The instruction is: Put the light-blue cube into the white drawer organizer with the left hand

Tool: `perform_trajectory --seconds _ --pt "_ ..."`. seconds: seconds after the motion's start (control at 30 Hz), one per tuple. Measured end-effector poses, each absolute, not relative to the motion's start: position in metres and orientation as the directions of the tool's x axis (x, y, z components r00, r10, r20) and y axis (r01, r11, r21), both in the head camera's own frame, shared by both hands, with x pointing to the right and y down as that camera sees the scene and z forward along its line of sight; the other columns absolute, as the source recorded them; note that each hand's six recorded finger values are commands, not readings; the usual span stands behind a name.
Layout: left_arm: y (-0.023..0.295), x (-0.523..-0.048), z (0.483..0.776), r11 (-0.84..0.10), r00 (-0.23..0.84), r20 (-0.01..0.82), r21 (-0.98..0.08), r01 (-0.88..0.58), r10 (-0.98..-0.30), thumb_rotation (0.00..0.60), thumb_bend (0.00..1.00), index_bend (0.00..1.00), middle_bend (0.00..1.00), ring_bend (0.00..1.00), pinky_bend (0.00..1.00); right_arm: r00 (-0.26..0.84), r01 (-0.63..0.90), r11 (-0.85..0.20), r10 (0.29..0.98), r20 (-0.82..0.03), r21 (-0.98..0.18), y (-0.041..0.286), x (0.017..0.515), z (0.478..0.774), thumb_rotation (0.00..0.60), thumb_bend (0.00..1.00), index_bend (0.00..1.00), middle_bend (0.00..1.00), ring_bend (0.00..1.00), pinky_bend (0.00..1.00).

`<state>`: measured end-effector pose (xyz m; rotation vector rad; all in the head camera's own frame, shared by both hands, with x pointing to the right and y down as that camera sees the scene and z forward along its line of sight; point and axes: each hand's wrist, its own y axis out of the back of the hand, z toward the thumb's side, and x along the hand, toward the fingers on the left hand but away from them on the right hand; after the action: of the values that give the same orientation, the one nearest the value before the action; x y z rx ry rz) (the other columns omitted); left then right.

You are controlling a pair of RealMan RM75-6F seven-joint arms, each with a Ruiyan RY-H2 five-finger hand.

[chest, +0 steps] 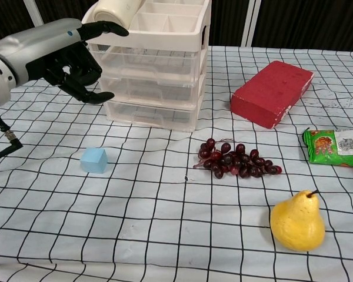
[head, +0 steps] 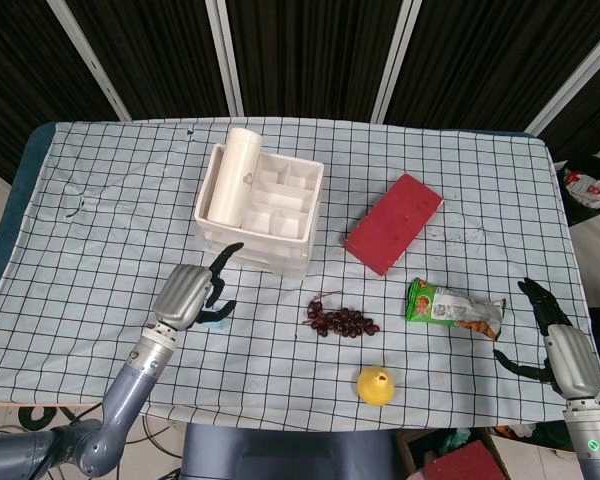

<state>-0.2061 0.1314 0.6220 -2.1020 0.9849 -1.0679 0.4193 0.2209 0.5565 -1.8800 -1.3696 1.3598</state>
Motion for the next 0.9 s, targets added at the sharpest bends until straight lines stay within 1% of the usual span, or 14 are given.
perform_trajectory --seconds 0.1,0.23,0.43,0.5,0.7,0.9 --pt "0.124 -0.206 0.625 -0.565 0.379 0.439 -0.748 -0.347 -0.815 0.6 0.28 0.12 0.89 0.85 0.7 0.023 0.456 -0.411 0.892 -0.45 -0.79 0.221 0.42 0.557 0.6 0.15 0.0 0.0 0.0 0.15" --pt "0.117 -0.203 0.628 -0.563 0.363 0.447 -0.755 -0.336 -0.817 0.6 0.28 0.14 0.9 0.86 0.7 0.024 0.456 -0.411 0.892 -0.451 -0.789 0.221 0.419 0.557 0.6 0.15 0.0 0.0 0.0 0.15" --pt "0.114 -0.203 0.635 -0.575 0.34 0.475 -0.752 -0.321 -0.811 0.6 0.28 0.19 0.91 0.87 0.71 0.025 0.456 -0.411 0.892 -0.45 -0.789 0.221 0.419 0.557 0.6 0.15 0.0 0.0 0.0 0.15" --pt "0.114 -0.204 0.637 -0.581 0.332 0.486 -0.75 -0.315 -0.808 0.6 0.28 0.22 0.92 0.88 0.71 0.025 0.456 -0.41 0.893 -0.45 -0.79 0.221 0.42 0.556 0.6 0.15 0.0 0.0 0.0 0.15" --pt "0.114 -0.205 0.636 -0.586 0.323 0.496 -0.746 -0.315 -0.806 0.6 0.28 0.37 0.93 0.89 0.73 0.026 0.454 -0.412 0.893 -0.45 -0.79 0.221 0.419 0.557 0.6 0.15 0.0 0.0 0.0 0.15" --pt "0.115 -0.205 0.629 -0.579 0.331 0.483 -0.745 -0.331 -0.811 0.6 0.28 0.43 0.94 0.89 0.73 0.026 0.453 -0.412 0.893 -0.45 -0.791 0.221 0.419 0.557 0.6 0.15 0.0 0.0 0.0 0.15"
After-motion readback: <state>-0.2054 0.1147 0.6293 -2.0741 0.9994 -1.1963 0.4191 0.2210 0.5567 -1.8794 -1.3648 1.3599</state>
